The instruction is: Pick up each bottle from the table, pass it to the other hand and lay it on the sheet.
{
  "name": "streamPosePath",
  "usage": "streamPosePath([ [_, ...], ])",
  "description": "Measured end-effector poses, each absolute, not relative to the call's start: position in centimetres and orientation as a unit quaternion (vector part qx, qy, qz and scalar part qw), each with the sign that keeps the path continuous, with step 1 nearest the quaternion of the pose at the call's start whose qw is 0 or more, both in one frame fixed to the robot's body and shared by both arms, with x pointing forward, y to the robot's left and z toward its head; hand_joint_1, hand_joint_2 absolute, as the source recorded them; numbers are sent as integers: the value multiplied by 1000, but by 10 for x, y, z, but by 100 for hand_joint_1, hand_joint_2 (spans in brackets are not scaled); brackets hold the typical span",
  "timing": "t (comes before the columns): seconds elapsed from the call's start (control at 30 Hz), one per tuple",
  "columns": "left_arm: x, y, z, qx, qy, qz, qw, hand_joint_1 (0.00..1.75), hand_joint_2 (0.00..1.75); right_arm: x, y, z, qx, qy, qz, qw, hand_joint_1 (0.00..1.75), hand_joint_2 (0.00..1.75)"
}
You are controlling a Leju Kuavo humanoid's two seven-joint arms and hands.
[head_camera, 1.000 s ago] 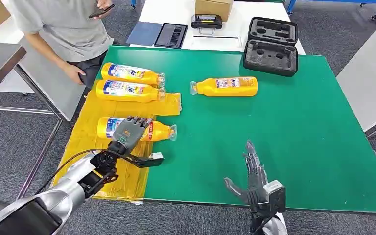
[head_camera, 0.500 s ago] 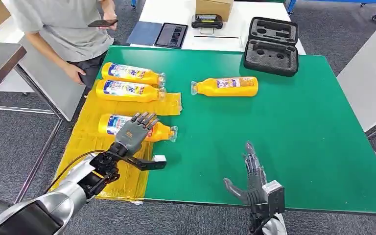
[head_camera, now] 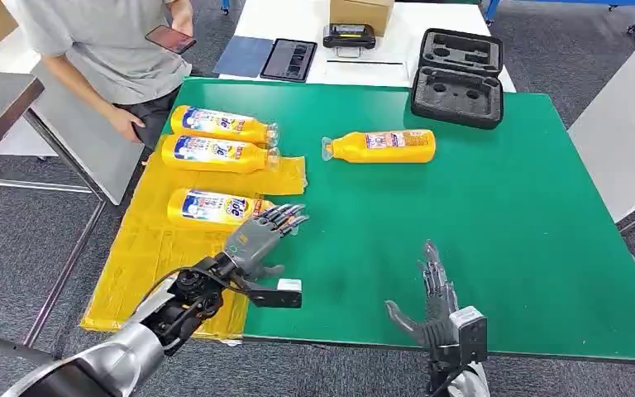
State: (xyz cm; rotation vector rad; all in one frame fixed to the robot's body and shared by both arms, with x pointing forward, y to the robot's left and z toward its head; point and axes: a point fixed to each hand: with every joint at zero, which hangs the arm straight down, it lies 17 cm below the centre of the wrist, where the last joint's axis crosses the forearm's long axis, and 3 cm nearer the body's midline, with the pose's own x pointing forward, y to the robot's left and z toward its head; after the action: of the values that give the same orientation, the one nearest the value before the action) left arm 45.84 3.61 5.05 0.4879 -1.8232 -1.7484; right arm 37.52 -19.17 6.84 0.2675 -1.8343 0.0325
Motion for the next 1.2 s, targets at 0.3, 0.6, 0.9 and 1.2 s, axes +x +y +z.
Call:
streamPosePath([
  [0.3, 409, -2, 145, 32, -841, -431, 326, 0, 175, 375, -198, 62, 99, -788, 8, 607, 0, 175],
  [0.6, 375, 6, 208, -46, -896, -285, 339, 0, 175, 375, -202, 84, 81, -807, -3, 585, 0, 175],
  [0.9, 349, 17, 231, -128, -902, -171, 376, 0, 175, 362, -205, 126, 22, -840, -18, 543, 0, 0],
  [1.2, 330, 15, 221, -166, -888, -137, 406, 0, 175, 342, -172, 126, -10, -840, -2, 542, 0, 0],
])
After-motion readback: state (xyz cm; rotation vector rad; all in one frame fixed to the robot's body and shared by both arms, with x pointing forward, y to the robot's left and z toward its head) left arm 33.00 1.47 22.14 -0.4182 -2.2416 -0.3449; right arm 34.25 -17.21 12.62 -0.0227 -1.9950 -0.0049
